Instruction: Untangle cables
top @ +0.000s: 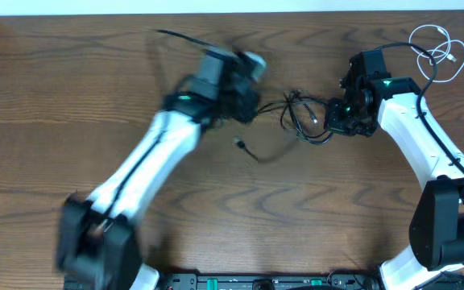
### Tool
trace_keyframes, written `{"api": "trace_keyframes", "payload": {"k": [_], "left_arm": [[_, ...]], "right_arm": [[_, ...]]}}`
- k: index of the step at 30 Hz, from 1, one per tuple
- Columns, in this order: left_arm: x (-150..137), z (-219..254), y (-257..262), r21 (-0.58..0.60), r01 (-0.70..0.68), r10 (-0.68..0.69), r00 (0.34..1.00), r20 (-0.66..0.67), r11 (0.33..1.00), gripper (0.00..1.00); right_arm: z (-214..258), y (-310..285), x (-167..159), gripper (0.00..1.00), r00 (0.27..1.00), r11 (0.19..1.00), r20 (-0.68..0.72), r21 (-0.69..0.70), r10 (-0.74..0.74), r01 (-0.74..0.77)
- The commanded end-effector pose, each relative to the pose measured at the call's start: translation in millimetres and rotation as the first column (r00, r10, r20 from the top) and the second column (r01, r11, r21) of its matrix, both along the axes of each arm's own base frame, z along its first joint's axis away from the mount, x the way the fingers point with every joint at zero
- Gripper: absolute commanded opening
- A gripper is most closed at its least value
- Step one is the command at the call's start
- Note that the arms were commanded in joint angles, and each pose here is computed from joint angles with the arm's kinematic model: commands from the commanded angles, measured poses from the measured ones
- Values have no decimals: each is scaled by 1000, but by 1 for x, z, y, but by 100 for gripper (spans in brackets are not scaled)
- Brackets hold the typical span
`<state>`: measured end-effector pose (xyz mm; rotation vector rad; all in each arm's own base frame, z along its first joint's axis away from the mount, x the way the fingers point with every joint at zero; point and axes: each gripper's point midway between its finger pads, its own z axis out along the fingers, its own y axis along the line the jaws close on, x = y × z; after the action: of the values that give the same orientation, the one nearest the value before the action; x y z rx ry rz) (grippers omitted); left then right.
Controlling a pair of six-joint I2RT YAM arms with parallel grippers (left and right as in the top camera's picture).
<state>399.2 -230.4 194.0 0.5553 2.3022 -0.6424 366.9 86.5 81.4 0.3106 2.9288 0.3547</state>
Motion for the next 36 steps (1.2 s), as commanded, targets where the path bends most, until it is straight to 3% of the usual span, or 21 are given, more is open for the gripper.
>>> {"api": "trace_keyframes", "payload": {"k": [1, 8, 13, 19, 23, 26, 29, 31, 35, 36], "left_arm": [[0, 77, 41, -146, -205, 213, 976, 41, 968, 7], [-34, 178, 105, -296, -297, 368, 903, 221, 908, 7], [-49, 213, 138, -354, -346, 454, 842, 293, 869, 7], [-48, 221, 171, -377, -429, 546, 783, 296, 821, 7], [-46, 209, 169, -365, -432, 534, 808, 250, 825, 8], [-48, 190, 149, -359, -367, 446, 879, 167, 858, 7], [-46, 158, 129, -318, -350, 386, 921, 57, 881, 7], [-44, 138, 113, -289, -332, 346, 938, -3, 898, 7], [-43, 106, 69, -236, -236, 226, 972, -66, 943, 7], [-43, 99, 59, -227, -215, 201, 976, -83, 950, 7]], "right_arm": [[-6, -6, -2, 1, 999, 999, -14, -37, -32, 31], [-37, -15, -16, 1, 995, 995, -70, -77, -67, 61], [-67, -20, -31, 1, 989, 994, -126, -88, -82, 71], [-75, -27, -36, 1, 986, 992, -137, -91, -99, 87], [-75, -21, -36, 1, 988, 997, -138, -51, -73, 66], [-66, 6, -31, 5, 993, 994, -98, 95, 65, -55], [-50, 20, -25, 7, 993, 980, -56, 176, 103, -92], [-35, 28, -21, 12, 991, 968, -11, 218, 130, -124], [12, 28, -18, 40, 986, 963, 103, 223, 128, -149], [26, 25, -19, 50, 983, 964, 137, 221, 119, -148]]}}
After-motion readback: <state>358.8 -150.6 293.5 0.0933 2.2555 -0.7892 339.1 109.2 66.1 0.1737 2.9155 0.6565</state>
